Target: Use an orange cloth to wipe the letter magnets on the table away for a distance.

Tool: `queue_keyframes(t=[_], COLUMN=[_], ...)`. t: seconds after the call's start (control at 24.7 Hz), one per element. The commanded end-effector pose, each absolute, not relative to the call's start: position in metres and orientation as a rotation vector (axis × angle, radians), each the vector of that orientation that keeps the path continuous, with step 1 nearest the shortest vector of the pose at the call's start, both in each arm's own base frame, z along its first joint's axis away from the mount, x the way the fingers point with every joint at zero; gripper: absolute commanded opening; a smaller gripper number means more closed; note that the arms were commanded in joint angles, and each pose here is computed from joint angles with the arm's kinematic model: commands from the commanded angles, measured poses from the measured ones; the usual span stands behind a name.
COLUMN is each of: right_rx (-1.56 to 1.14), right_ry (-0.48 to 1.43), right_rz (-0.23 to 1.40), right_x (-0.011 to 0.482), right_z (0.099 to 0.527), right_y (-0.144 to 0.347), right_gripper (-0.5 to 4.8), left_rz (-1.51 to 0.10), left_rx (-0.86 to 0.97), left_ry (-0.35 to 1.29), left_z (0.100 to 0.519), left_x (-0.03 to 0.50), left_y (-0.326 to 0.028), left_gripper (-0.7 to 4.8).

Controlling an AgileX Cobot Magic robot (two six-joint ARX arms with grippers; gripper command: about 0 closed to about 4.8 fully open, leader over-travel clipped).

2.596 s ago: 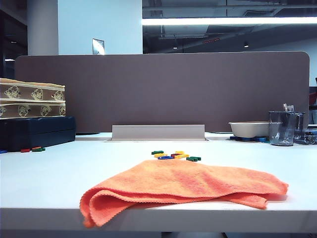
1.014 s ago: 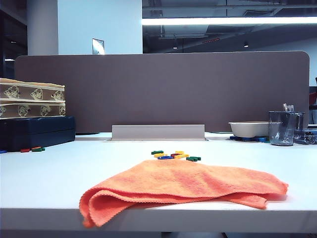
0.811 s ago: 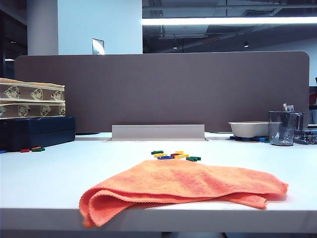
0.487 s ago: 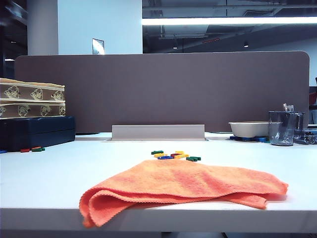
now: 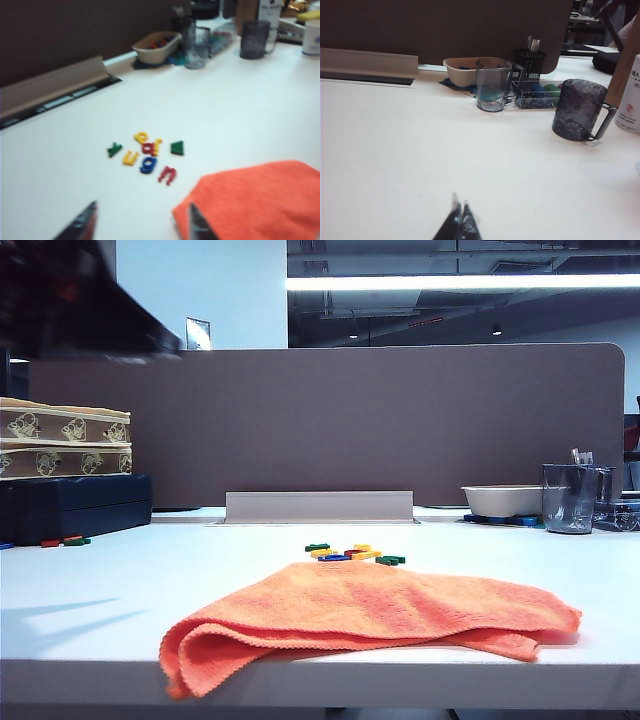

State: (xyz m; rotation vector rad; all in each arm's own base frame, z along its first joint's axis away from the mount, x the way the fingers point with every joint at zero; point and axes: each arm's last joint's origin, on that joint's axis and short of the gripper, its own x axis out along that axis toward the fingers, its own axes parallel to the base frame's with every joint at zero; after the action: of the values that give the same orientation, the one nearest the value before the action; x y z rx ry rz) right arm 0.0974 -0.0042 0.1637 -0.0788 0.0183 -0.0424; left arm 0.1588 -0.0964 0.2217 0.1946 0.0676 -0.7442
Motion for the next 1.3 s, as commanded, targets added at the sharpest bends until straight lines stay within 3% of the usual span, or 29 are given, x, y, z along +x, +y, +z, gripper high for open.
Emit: queue_keyframes(t=[0.04,0.73,1.3], right_rx=[-0.078,-0.078,-0.078], right_ry=[0.010,0.009,0.009], right_rz=[-0.044,-0.044,-0.044], right_x=[0.098,0.098,0.098], right_z=[0.163,0.163,0.163], right_y=[-0.004,-0.004,-0.004], right_gripper=[-0.05,-0.05,-0.05], left_rz=[-0.768,-1.048,-1.112], left_rx=[0.200,0.247,0.221], left_ry=[0.073,0.205,0.375], left_z=[0.222,0.176,0.138], left_x=[0.166,0.195,0.206], left_y=[-0.106,-0.203,-0.228], left_gripper=[3.01,3.01,3.01])
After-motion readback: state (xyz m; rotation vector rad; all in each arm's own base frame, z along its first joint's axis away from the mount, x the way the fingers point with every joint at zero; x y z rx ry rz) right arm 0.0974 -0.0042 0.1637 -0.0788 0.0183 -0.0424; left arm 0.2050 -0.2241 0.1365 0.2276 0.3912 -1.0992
